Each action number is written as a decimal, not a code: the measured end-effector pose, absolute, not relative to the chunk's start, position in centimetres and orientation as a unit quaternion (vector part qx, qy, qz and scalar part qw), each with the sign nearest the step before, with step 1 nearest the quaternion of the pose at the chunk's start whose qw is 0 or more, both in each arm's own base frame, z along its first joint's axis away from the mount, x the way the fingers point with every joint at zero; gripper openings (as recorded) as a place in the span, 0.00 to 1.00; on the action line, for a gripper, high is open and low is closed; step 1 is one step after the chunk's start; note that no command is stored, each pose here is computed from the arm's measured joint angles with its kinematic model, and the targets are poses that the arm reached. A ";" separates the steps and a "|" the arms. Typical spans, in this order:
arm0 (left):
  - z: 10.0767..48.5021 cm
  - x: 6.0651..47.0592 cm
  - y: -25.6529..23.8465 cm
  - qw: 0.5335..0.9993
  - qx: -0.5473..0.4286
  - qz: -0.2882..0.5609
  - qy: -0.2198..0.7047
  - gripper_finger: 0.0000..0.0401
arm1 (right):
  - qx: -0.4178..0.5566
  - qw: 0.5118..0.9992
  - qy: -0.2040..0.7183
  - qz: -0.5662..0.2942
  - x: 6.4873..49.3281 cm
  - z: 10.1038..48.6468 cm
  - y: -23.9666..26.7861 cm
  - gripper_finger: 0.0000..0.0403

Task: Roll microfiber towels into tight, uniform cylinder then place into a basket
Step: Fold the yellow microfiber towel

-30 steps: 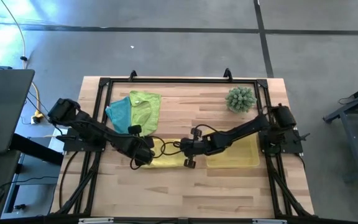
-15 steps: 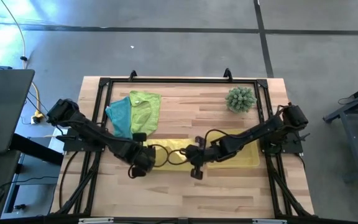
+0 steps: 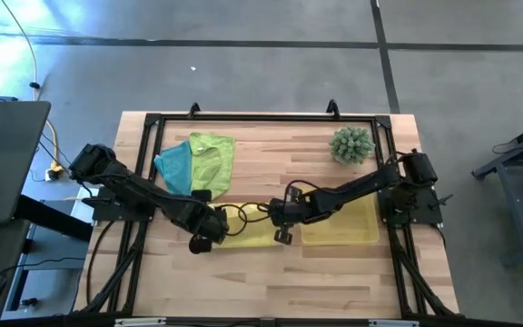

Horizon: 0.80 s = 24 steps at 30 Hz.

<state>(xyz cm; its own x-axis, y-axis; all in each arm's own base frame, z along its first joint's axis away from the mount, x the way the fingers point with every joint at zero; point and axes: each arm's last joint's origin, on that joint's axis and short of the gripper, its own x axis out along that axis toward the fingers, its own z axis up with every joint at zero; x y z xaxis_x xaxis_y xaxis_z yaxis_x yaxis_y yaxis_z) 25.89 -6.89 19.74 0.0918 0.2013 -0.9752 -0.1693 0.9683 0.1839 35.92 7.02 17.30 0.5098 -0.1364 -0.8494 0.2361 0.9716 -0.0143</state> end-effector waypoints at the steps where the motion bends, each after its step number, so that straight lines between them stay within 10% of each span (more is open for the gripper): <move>1: 19.8 25.9 -6.8 0.740 0.014 0.129 0.660 0.00 | 0.051 0.866 0.484 -0.112 35.9 17.3 6.8 0.00; 14: 19.8 26.3 -5.4 0.742 0.030 0.166 0.648 0.00 | 0.067 0.861 0.484 -0.141 36.0 17.2 5.5 0.01; 24: 19.8 26.6 -4.9 0.747 0.031 0.170 0.642 0.00 | 0.039 0.848 0.495 -0.185 35.6 17.1 4.9 0.21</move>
